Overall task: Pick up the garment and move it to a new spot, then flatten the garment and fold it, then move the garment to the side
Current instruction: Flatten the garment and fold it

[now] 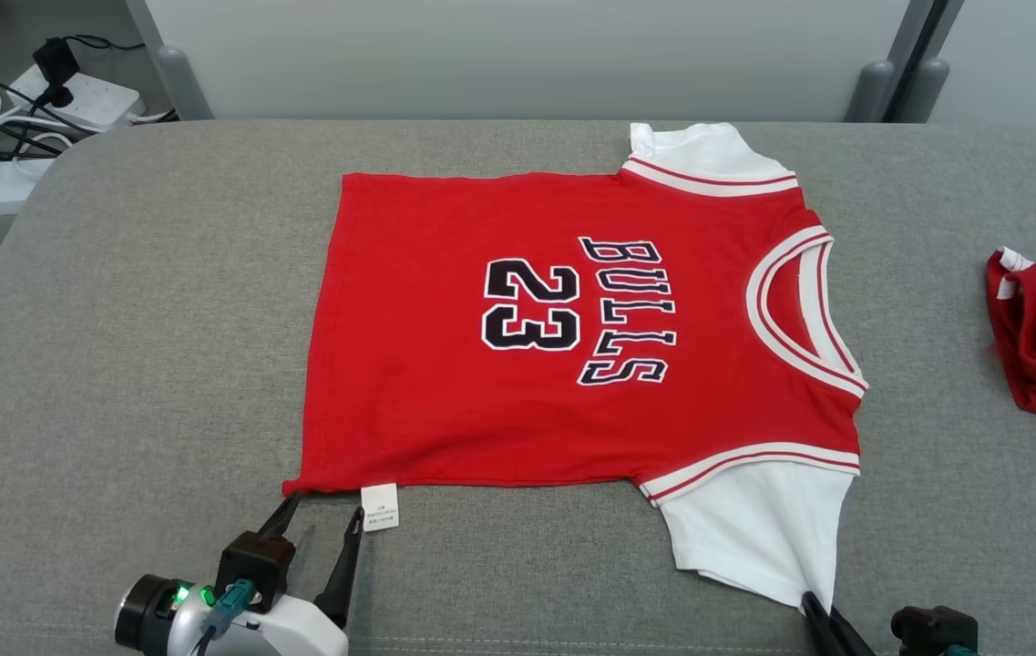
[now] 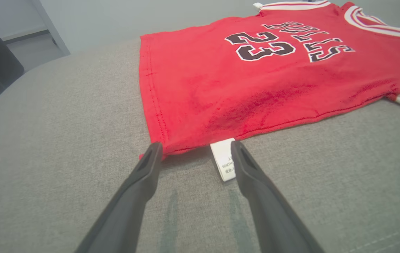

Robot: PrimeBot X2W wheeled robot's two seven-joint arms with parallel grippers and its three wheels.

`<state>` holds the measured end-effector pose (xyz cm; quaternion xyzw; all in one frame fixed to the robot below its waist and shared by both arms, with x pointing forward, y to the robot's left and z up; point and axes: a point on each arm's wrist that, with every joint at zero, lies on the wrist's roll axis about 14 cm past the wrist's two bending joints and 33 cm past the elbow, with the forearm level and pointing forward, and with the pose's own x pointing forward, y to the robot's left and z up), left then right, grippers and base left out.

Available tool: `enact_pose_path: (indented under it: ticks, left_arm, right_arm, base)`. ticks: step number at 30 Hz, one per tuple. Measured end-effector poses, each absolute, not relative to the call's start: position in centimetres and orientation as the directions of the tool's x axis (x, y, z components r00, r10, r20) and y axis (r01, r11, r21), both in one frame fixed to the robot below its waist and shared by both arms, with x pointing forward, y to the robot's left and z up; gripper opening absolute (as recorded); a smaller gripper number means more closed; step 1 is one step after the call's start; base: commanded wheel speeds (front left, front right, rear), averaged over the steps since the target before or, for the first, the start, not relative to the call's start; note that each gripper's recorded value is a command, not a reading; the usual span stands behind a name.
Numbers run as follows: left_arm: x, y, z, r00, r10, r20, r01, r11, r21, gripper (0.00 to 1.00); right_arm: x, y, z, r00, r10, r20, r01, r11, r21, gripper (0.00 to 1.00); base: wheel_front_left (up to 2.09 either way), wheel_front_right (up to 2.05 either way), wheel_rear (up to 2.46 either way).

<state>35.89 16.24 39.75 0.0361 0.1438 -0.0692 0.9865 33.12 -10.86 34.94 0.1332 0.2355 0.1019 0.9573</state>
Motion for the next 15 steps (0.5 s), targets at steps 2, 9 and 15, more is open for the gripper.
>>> enact_pose_path:
  ticks: [2,9,15]
  left_arm:
    - [36.1,16.3,39.5,0.945,-0.133,-0.298,0.162,0.984,0.072,1.0]
    - [37.7,16.6,38.4,0.92,-0.169,-0.353,0.246,0.951,0.187,1.0]
    - [37.8,17.1,37.2,0.897,-0.18,-0.404,0.297,0.922,0.247,1.0]
  right_arm:
    - [33.2,-10.9,35.0,0.868,0.259,-0.423,-0.133,0.943,0.305,0.0]
    - [33.5,-11.0,35.0,0.871,0.257,-0.419,-0.126,0.941,0.314,0.0]
    - [33.7,-11.1,35.0,0.872,0.255,-0.418,-0.124,0.941,0.315,0.0]
  base:
    - [0.0,0.0,0.0]
    - [0.0,0.0,0.0]
    - [0.0,0.0,0.0]
